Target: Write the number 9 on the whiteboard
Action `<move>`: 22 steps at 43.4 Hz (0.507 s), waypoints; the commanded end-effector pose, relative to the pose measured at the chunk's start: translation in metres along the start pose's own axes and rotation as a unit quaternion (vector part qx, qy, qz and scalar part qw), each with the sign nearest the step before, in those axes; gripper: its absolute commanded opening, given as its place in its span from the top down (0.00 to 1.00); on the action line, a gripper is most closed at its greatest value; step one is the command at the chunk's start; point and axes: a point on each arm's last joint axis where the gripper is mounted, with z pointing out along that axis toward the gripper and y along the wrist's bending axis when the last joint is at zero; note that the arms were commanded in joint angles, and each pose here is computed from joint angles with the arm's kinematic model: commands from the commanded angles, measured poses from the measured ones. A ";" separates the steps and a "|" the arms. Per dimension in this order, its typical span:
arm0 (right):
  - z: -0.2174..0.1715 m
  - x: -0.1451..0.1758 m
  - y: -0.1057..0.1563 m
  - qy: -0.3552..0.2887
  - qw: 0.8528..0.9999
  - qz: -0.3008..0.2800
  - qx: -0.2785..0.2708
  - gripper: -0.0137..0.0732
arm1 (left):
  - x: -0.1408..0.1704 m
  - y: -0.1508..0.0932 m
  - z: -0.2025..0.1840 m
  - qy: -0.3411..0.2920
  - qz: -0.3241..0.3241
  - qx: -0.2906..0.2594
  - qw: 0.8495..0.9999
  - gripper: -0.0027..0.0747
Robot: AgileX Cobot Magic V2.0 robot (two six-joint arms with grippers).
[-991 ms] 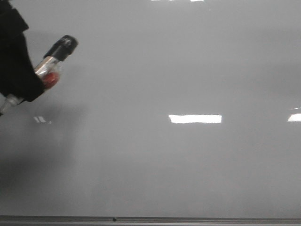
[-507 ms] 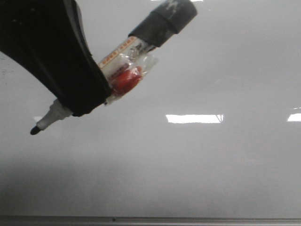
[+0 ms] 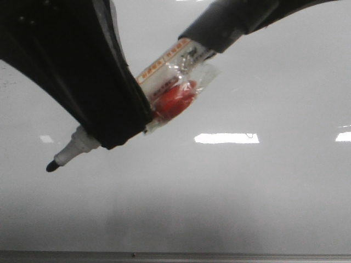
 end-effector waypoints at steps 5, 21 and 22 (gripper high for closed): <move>0.019 -0.014 -0.001 -0.016 1.000 0.002 -0.027 0.15 | -0.009 -0.015 -0.015 -0.030 0.013 0.017 0.999 0.99; 0.025 -0.012 0.002 0.002 0.996 0.025 -0.085 0.78 | -0.012 -0.015 -0.015 -0.044 0.010 0.014 0.999 0.99; 0.025 -0.011 0.002 0.004 0.996 0.025 -0.088 0.81 | -0.012 -0.014 -0.015 -0.046 0.010 0.012 0.999 0.98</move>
